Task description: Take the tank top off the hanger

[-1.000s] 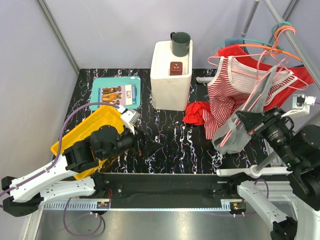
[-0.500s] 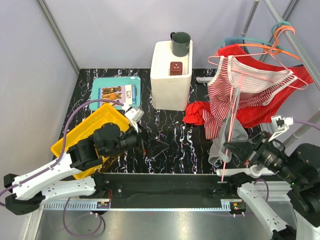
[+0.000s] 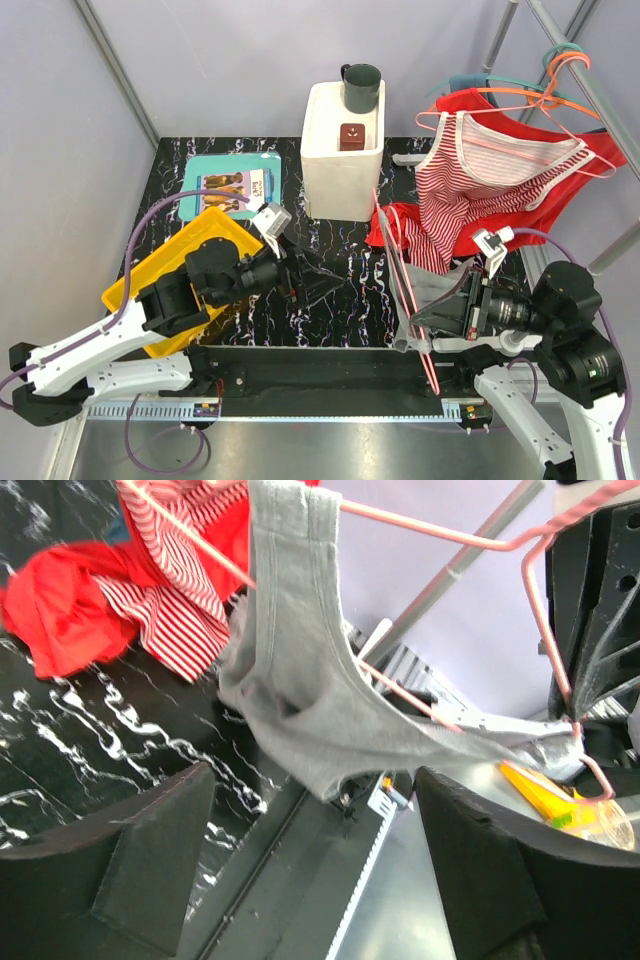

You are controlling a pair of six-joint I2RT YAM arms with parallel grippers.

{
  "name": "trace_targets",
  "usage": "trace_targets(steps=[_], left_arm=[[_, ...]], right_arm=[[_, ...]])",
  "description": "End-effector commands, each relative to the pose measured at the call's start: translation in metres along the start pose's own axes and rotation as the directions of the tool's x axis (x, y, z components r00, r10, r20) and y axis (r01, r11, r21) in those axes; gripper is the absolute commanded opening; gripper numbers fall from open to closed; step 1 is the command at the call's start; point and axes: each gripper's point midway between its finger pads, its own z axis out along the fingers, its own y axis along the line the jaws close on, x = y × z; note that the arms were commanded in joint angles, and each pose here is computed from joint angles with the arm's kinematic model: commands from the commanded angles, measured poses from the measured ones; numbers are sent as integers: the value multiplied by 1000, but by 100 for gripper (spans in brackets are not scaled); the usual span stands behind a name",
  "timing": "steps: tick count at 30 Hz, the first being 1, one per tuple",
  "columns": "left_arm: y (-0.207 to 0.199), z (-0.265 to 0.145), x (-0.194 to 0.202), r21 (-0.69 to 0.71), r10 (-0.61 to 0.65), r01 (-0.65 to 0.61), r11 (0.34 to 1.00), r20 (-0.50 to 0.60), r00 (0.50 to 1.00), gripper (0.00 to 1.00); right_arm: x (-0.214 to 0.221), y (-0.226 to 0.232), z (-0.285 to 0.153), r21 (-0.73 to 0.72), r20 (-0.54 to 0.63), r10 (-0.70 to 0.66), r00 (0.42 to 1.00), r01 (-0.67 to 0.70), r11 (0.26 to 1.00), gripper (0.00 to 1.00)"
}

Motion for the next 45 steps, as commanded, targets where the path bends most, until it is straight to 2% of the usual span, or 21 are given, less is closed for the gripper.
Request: trace_targets(steps=[1, 9, 16, 19, 25, 29, 33, 34, 36, 38, 42, 43, 45], left_arm=[[0, 5, -46, -59, 73, -66, 996, 137, 988, 78], [-12, 42, -67, -55, 75, -68, 996, 132, 988, 77], [-12, 71, -64, -56, 43, -38, 998, 97, 994, 65], [-15, 79, -63, -40, 26, -23, 999, 93, 995, 64], [-9, 88, -65, -60, 0, 6, 998, 98, 995, 56], [1, 91, -62, -82, -9, 16, 997, 89, 996, 39], [6, 87, -62, -93, -10, 18, 996, 92, 996, 11], [6, 84, -65, -92, -10, 19, 996, 99, 995, 10], [8, 81, -64, -100, -9, 18, 995, 94, 995, 10], [8, 76, -63, -95, -10, 18, 995, 91, 996, 22], [8, 73, -61, -90, -8, 16, 996, 90, 996, 29], [9, 72, -61, -92, -7, 15, 996, 90, 996, 29], [12, 71, -62, -96, -4, 13, 995, 93, 996, 21]], right_arm=[[-17, 34, 3, -160, -9, -84, 996, 81, 984, 0], [-18, 35, 5, -182, -37, -76, 996, 68, 981, 0], [-10, 33, 3, -190, -47, -66, 997, 55, 980, 0], [-6, 30, 3, -189, -51, -57, 997, 47, 981, 0], [0, 32, -1, -201, -55, -58, 997, 46, 979, 0], [4, 36, -4, -212, -59, -65, 996, 51, 976, 0], [9, 38, -6, -221, -65, -67, 996, 52, 974, 0], [10, 36, -6, -220, -69, -61, 996, 45, 975, 0], [13, 35, -6, -221, -73, -61, 995, 43, 974, 0], [14, 32, -6, -217, -74, -54, 996, 36, 975, 0], [14, 31, -6, -215, -72, -50, 996, 34, 976, 0], [14, 32, -6, -217, -73, -52, 996, 35, 976, 0], [13, 36, -7, -222, -74, -54, 996, 37, 974, 0]])
